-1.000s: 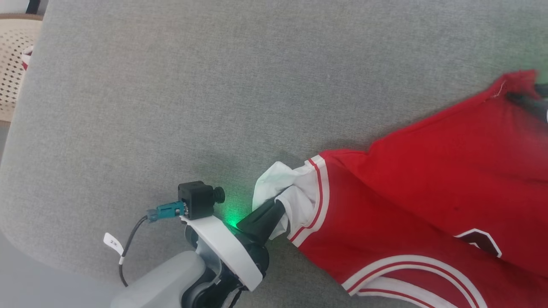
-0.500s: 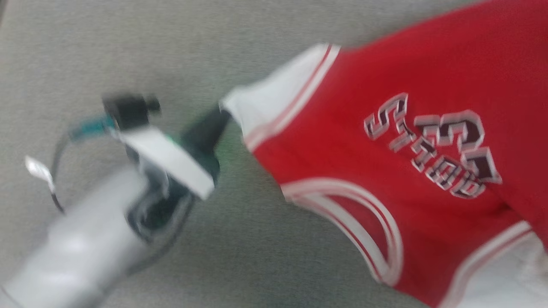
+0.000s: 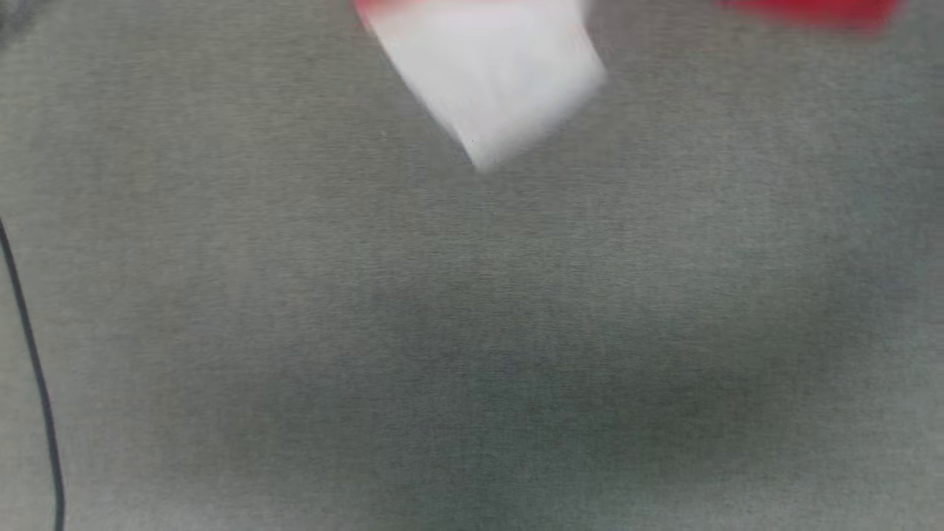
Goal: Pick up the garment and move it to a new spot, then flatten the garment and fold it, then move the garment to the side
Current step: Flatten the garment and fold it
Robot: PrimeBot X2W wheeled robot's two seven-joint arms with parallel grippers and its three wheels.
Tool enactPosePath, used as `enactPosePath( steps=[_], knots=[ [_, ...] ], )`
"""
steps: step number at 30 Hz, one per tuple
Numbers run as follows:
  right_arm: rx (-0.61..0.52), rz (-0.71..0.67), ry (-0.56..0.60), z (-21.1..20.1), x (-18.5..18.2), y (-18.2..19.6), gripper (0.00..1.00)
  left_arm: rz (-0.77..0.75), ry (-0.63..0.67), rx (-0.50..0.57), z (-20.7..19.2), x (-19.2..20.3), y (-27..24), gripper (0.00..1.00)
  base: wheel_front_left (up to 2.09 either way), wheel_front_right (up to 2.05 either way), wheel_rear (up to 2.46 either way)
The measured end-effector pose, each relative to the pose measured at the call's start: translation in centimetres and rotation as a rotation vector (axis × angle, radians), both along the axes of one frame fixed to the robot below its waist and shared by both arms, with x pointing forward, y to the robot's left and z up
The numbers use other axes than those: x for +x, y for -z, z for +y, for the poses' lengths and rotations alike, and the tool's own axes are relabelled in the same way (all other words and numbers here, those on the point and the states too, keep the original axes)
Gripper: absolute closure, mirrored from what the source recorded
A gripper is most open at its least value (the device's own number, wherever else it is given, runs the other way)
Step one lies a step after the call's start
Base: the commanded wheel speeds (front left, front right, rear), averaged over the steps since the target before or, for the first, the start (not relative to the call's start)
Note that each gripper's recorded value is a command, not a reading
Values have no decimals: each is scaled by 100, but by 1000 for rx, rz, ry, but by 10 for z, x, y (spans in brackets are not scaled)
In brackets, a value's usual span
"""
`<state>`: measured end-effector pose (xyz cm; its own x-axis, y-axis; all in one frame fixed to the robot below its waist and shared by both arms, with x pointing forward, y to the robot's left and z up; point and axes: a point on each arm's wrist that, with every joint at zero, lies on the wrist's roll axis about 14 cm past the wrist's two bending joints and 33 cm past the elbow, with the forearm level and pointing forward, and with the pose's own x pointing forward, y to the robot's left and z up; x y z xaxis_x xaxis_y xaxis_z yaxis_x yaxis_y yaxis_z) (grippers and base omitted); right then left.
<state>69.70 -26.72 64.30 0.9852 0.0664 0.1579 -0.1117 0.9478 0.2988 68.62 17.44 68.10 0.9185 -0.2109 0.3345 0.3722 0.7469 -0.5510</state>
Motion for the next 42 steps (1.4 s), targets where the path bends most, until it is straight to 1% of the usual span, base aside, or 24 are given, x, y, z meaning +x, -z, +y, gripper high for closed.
enactPosePath(
  steps=[1, 3, 5, 6, 7, 9, 12, 14, 15, 17, 19, 21, 23, 26, 30, 34, 37, 41, 42],
  knots=[
    [17, -60, 36, -9, 1, -20, 100, -81, -22, -28, -1, 7, -33, 100, 0, 0, 0],
    [13, -90, 55, -15, 0, -31, 100, -125, -23, -53, -4, 9, -55, 100, 0, 0, 0],
    [15, -88, 63, -17, 0, -34, 100, -132, -16, -66, -7, 9, -60, 100, 0, 0, 0],
    [15, -71, 60, -16, 1, -30, 100, -113, 0, -80, -10, 9, -58, 100, 0, 0, 0],
    [10, -54, 58, -15, 1, -25, 100, -96, 14, -68, -13, 8, -51, 100, 0, 0, 0],
    [-9, 17, 47, -13, 1, 2, 100, -49, 48, -56, -21, 4, -26, 100, 0, 0, 0],
    [-18, 144, 31, -11, -6, 56, 100, 65, 97, -32, -29, -11, 39, 100, 0, 0, 0],
    [-32, 227, 3, -6, -17, 90, 100, 154, 125, -66, -32, -30, 86, 100, 0, 0, 0],
    [-38, 276, -13, -4, -24, 109, 100, 199, 142, -66, -35, -43, 109, 100, 0, 0, 0],
    [-52, 370, -44, 0, -44, 147, 100, 291, 163, -98, -38, -72, 153, 100, 0, 0, 0],
    [-41, 458, -56, -4, -67, 181, 100, 386, 187, -105, -44, -107, 194, 100, 0, 0, 0],
    [-31, 527, -71, -7, -92, 206, 100, 462, 210, -133, -51, -139, 220, 100, 0, 0, 0],
    [-15, 573, -81, -10, -115, 222, 100, 513, 228, -153, -54, -168, 235, 100, 0, 0, 0],
    [15, 619, -99, -11, -149, 235, 100, 556, 246, -203, -60, -206, 241, 100, 0, 0, 0],
    [48, 671, -132, -9, -192, 240, 100, 596, 260, -205, -59, -251, 244, 100, 0, 0, 0],
    [49, 740, -175, -7, -233, 244, 100, 601, 265, -213, -55, -280, 236, 100, 0, 0, 0],
    [68, 769, -175, -12, -259, 244, 100, 616, 291, -205, -58, -302, 235, 100, 0, 0, 0],
    [92, 780, -158, -19, -287, 242, 100, 629, 322, -219, -63, -325, 229, 100, 0, 0, 0],
    [92, 780, -158, -19, -287, 242, 100, 629, 322, -219, -63, -325, 229, 100, 0, 0, 0]
  ],
)
